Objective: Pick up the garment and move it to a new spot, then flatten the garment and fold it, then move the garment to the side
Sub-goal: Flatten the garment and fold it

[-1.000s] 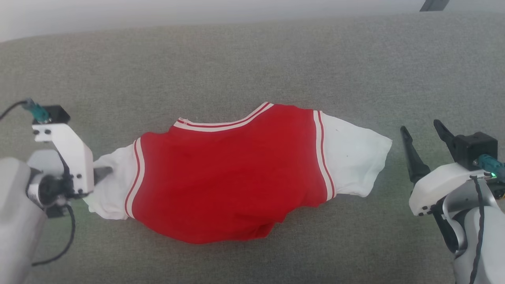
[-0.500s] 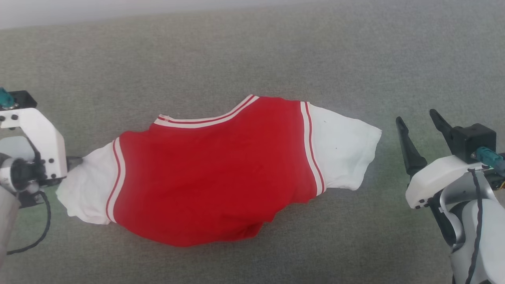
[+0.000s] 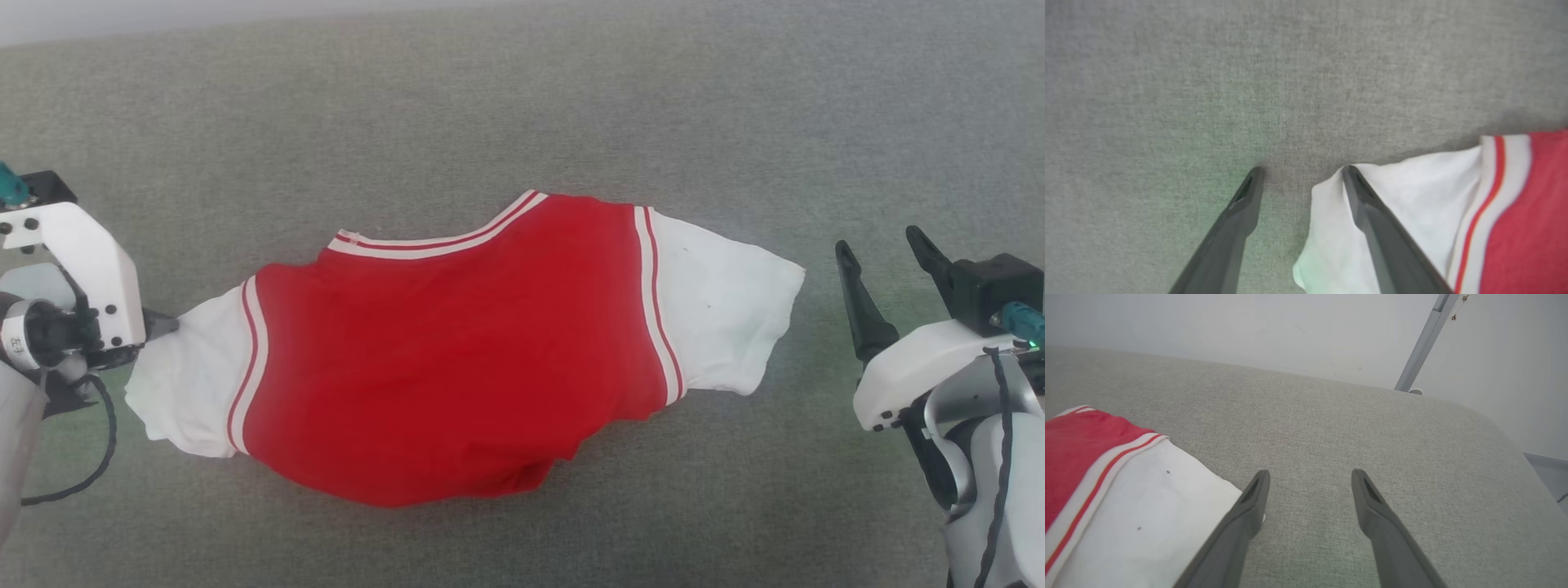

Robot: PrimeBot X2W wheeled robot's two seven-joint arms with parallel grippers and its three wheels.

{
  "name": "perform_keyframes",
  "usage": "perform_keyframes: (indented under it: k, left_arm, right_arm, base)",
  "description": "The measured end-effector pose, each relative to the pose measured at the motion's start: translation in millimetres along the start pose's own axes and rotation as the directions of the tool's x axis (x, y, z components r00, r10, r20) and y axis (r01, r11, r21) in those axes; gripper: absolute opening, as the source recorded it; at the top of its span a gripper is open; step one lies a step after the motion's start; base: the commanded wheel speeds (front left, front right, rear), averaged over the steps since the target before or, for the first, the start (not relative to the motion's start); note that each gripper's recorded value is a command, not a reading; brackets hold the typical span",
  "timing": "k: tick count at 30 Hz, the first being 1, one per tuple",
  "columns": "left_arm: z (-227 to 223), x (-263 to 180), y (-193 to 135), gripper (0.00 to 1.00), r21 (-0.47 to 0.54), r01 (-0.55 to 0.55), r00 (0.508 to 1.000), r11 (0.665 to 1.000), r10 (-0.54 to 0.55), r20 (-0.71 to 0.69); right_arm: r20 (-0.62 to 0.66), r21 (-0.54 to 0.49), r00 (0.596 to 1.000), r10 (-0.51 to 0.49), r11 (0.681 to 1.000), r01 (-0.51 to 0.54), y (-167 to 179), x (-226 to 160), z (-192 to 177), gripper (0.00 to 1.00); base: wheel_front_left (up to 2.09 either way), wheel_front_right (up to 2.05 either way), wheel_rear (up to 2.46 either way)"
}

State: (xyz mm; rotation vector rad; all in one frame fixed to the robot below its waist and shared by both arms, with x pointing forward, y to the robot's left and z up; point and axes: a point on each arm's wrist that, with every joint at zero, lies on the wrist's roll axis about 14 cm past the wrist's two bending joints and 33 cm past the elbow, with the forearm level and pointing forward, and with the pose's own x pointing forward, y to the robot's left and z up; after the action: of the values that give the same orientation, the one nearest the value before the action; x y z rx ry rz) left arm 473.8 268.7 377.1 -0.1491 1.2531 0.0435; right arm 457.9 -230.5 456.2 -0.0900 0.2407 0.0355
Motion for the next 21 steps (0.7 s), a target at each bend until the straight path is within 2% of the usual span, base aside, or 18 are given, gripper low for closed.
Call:
perform_keyframes:
  k: [8,10,13,15,16,21]
  left_arm:
    - [-5,-8,-5,1.0,0.029,-0.002,1.0,1.0,0.003,-0.028]
    - [-10,-6,-5,0.96,0.037,-0.009,0.999,0.999,0.011,-0.045]
    - [-12,-3,-4,0.7,0.024,-0.014,0.999,1.0,0.015,-0.052]
    - [-15,1,-6,0.17,0.02,-0.004,0.998,1.0,0.005,-0.058]
    - [-14,2,-7,0.0,0.026,0.006,0.999,1.0,-0.005,-0.048]
    - [-16,10,-14,0.0,0.024,0.067,0.997,0.997,-0.066,-0.041]
  right_arm:
    - [-0.004,-0.004,1.0,0.016,1.0,-0.016,7,3,1,1.0]
    - [-0.007,-0.003,1.0,0.019,1.0,-0.019,8,3,-1,1.0]
    - [-0.024,0.005,0.999,0.027,1.0,-0.027,11,4,-5,1.0]
    - [-0.043,0.011,0.998,0.039,0.999,-0.038,14,4,-8,1.0]
    - [-0.055,0.021,0.998,0.043,0.999,-0.041,15,4,-10,1.0]
    - [-0.188,0.06,0.978,0.095,0.995,-0.085,25,2,-33,1.0]
  base:
    - [0.0,0.0,0.0]
    - [0.0,0.0,0.0]
    - [0.0,0.0,0.0]
    - [0.0,0.0,0.0]
    - [0.0,0.0,0.0]
    - [0.0,0.0,0.0]
